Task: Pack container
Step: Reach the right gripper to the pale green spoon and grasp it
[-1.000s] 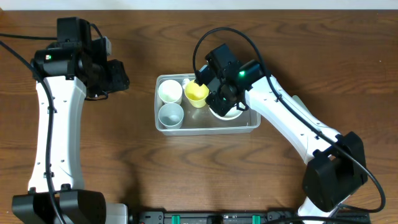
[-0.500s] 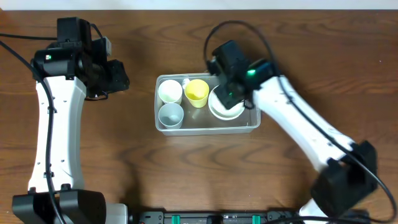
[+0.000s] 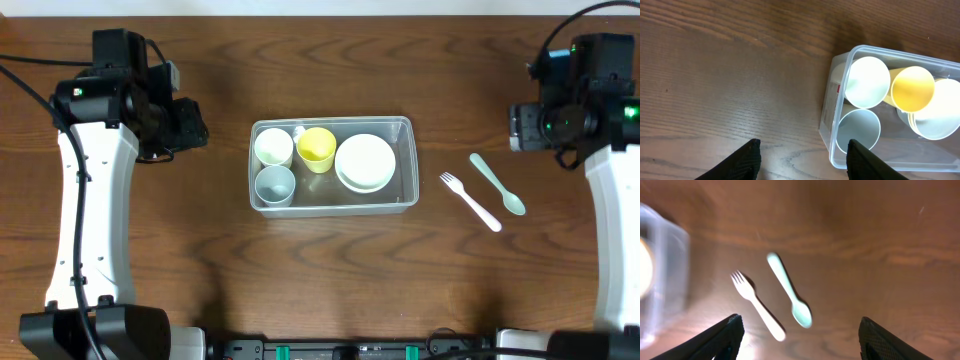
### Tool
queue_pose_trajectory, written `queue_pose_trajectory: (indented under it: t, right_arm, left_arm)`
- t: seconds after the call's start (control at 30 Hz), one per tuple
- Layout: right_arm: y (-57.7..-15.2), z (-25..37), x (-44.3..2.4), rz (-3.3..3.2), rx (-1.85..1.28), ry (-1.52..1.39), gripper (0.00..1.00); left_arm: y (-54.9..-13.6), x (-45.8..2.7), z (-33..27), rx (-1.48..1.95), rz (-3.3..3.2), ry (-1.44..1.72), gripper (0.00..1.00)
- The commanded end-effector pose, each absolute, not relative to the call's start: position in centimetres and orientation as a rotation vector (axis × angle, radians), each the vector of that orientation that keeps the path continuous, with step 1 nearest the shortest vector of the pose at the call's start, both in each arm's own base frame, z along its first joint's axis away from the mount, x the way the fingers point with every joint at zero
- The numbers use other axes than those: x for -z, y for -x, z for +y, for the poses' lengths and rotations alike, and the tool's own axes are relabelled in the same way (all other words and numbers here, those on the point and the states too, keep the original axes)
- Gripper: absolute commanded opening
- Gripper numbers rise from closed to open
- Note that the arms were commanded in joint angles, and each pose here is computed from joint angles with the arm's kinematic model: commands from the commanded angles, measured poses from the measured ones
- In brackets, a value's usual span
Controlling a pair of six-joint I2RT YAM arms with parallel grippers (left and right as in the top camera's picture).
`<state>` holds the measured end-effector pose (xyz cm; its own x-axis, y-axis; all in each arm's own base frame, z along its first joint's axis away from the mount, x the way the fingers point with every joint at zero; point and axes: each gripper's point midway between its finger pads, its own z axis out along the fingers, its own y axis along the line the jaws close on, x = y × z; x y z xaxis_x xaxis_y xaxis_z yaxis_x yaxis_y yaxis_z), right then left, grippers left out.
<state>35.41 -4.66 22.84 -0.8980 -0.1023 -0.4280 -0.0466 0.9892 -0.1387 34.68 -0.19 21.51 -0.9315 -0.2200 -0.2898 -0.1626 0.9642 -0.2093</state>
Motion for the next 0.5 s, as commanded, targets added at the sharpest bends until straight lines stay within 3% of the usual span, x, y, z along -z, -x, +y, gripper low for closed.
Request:
queue_pose_trajectory:
  t: [0.0,0.47]
  right_arm:
    - [-35.0,-5.8,-18.4,2.826,0.162,0.284,0.75]
    - [-32.7,-5.6,-6.6,3.128,0.064,0.346,0.76]
  left_arm:
    - [-34.5,-21.1,-0.1,0.254,2.814,0.291,0.56]
    - [-34.5,-21.1,-0.1,0.254,2.813,0.292,0.56]
